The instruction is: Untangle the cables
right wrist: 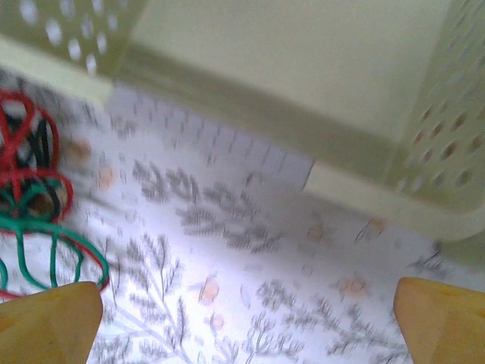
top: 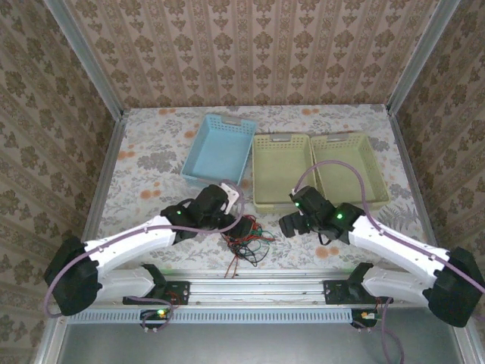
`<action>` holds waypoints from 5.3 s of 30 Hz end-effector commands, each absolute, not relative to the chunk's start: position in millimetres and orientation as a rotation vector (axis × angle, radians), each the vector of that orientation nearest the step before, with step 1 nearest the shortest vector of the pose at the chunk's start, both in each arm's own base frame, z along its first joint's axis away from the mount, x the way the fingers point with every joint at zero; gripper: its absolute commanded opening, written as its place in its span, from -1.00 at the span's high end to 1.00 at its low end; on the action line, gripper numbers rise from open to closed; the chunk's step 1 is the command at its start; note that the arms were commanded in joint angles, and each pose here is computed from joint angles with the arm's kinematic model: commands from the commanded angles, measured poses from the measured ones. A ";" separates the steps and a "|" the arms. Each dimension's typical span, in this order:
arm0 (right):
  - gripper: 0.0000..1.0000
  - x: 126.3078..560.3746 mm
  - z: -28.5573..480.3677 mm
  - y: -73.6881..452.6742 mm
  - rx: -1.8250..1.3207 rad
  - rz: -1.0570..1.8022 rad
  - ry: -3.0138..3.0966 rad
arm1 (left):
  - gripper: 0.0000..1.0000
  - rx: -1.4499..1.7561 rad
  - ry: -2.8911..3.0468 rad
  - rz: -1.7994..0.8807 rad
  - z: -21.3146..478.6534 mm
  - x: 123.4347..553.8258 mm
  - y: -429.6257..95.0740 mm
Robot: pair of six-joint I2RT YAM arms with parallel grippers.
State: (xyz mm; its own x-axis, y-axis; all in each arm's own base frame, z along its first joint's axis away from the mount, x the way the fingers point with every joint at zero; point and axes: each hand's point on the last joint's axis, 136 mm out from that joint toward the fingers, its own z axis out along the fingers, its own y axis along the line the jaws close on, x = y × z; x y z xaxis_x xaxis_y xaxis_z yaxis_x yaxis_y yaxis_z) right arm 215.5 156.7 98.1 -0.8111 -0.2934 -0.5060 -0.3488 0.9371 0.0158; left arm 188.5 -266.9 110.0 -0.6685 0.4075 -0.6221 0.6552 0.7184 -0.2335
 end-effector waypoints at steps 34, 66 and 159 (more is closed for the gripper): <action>-1.00 325.4 99.9 181.4 -0.126 0.516 2.575 | -0.99 0.547 2.331 -0.484 91.1 306.5 -355.6; 0.67 225.2 54.7 281.1 -1.109 0.547 2.592 | -1.00 0.215 2.228 -0.348 140.3 257.6 -208.1; 1.00 320.3 151.2 159.4 -0.088 0.425 2.354 | 0.41 0.907 2.380 -0.366 33.4 241.3 -329.7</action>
